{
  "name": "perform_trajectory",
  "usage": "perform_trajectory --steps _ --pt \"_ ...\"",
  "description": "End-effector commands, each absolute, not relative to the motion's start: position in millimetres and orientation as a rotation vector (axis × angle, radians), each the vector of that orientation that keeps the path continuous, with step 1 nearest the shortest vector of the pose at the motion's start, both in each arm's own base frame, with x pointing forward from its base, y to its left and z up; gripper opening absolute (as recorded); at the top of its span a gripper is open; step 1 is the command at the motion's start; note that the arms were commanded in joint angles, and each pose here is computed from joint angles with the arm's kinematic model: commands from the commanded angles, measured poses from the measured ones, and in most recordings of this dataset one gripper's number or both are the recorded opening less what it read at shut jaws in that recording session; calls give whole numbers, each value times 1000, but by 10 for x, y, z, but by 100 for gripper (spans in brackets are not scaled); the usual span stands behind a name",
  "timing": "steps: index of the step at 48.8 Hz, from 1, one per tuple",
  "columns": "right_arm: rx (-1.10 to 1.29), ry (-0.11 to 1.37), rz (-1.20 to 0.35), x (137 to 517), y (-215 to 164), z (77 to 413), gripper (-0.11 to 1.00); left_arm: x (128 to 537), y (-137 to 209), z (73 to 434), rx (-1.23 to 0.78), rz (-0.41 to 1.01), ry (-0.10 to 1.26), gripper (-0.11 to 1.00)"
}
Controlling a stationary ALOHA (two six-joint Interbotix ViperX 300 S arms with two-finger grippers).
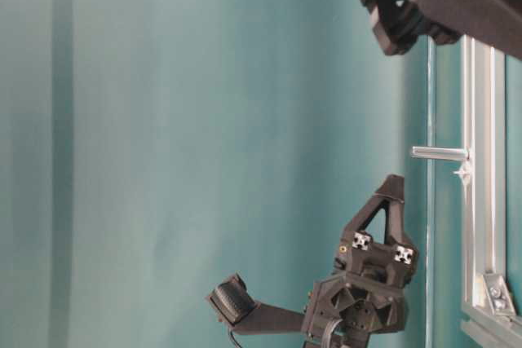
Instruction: Move the cable alternately left and right between 8 closely spaced pins so it hooks onto each one.
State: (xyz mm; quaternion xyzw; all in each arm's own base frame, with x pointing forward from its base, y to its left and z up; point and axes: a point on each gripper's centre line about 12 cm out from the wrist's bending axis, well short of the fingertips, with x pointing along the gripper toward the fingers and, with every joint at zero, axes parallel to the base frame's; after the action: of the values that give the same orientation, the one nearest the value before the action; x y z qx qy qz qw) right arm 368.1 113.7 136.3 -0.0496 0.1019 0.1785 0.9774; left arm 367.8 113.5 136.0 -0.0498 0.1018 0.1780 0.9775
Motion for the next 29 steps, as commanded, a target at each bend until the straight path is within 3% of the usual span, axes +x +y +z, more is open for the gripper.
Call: perform_trajectory --steps 1,3,6,8,17,29 --pt "-88 167 371 3727 1197 1481 19 3716 1084 1695 -44 314 147 15" --pt "-87 169 371 3745 1207 1507 16 3698 1079 1762 -40 313 154 13" --pt "-85 180 376 3770 1243 1566 4 3659 1064 1868 -28 309 171 1" --pt "-85 203 373 3795 1251 1594 0 3623 1050 1940 -22 305 184 0" --pt "-125 368 361 3865 1293 1761 0 3350 930 2190 -18 284 245 0" --pt "-121 594 343 3897 1415 1876 0 2921 697 2243 -43 242 342 1"
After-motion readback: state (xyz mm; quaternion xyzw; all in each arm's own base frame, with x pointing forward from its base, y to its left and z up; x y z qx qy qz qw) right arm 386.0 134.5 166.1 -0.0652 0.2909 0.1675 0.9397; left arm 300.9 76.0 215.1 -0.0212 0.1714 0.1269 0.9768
